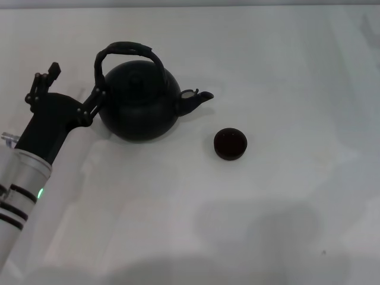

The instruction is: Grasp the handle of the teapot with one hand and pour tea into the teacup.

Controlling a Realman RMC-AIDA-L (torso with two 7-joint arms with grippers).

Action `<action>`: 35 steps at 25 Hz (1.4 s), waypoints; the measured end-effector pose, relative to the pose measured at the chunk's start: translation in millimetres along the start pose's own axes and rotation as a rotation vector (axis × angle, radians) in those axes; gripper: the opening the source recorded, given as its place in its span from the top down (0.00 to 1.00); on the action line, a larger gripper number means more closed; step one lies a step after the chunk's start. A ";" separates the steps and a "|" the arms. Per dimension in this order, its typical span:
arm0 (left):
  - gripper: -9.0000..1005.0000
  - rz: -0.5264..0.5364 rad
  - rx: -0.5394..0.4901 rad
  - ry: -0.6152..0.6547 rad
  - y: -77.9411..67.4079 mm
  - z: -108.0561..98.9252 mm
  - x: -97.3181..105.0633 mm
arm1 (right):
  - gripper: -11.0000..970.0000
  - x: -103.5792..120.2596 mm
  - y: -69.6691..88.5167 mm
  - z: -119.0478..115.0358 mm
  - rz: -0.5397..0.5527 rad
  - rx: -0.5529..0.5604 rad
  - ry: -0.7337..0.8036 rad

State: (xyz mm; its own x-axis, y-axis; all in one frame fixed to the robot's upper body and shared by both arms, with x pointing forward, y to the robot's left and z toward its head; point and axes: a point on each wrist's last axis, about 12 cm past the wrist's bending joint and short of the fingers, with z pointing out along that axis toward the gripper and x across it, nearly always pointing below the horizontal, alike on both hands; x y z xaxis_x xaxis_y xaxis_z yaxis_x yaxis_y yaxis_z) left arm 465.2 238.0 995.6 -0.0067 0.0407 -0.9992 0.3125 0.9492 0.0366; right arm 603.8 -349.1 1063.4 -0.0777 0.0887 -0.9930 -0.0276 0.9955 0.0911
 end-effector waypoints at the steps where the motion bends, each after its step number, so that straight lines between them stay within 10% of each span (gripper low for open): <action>1: 0.11 0.001 0.003 -0.003 -0.5 -0.9 0.0 | 0.11 0.0 -0.1 0.0 0.000 0.000 0.000; 16: 0.11 -0.034 -0.007 -0.081 -5.0 -16.0 -4.9 | 0.11 1.1 -0.7 -1.5 0.001 0.002 0.000; 26: 0.11 -0.201 -0.368 -0.124 48.4 -46.7 0.5 | 0.11 4.2 -3.6 -5.3 -0.002 0.007 0.009; 35: 0.11 -0.172 -0.412 -0.127 65.7 -35.0 -2.8 | 0.11 7.1 -4.2 -7.6 0.003 0.012 0.016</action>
State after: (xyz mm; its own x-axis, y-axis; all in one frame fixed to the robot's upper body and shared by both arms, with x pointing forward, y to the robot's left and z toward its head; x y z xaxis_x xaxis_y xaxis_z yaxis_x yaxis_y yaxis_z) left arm 452.4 311.2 1001.5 0.0989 -0.1424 -0.9849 -0.0869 0.9847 -0.1511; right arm 595.7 -352.9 1056.6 -0.0938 0.0913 -0.9914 -0.0155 0.9955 0.0931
